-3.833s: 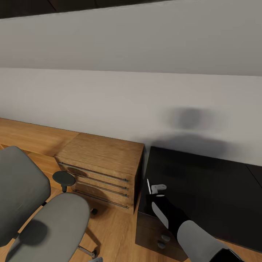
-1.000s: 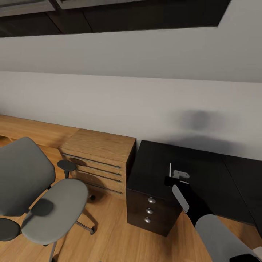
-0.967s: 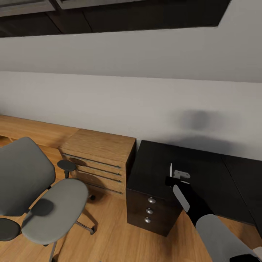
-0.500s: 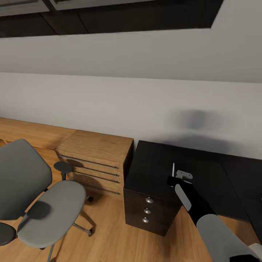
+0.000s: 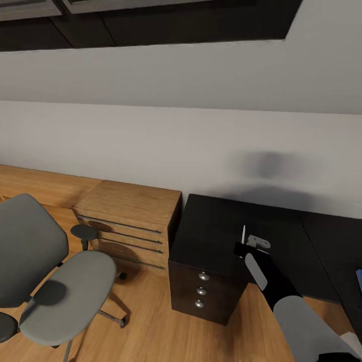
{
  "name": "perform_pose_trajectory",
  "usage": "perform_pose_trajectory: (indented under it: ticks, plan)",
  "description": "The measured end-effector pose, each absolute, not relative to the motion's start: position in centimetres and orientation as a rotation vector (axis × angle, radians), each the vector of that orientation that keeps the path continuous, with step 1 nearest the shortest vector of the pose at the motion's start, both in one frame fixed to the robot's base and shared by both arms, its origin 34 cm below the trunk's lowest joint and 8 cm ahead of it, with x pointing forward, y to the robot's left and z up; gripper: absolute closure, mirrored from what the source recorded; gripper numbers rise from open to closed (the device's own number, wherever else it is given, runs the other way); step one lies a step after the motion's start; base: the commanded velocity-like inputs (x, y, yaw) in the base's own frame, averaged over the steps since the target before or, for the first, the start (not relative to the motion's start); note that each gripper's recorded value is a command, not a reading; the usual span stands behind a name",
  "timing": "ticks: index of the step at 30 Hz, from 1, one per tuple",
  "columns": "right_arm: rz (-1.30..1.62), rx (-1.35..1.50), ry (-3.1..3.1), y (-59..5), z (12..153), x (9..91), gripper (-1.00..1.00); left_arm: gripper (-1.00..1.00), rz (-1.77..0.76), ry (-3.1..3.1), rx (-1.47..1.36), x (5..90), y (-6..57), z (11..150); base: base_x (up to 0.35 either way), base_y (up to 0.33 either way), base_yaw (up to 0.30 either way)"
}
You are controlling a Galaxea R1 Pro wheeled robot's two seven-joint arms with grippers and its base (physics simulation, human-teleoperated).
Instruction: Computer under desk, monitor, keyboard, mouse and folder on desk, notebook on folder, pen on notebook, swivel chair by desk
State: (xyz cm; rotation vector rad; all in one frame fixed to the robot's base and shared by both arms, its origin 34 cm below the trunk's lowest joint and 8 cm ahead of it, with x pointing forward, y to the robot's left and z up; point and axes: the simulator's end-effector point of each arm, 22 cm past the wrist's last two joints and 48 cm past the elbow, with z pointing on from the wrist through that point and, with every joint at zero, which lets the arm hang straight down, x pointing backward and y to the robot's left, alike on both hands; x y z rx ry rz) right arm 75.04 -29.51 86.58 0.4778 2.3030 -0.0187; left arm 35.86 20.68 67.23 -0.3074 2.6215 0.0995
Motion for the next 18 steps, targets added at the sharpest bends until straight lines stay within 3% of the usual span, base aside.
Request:
perform_pose_trajectory:
  ticks: [18]
  plan:
    - [-0.068, 0.637, 2.263, -35.9, 86.8, 74.4, 1.00, -1.00, 0.142, 2.619, -0.369, 35.7, 22.6, 67.0, 0.000, 0.000, -0.254]
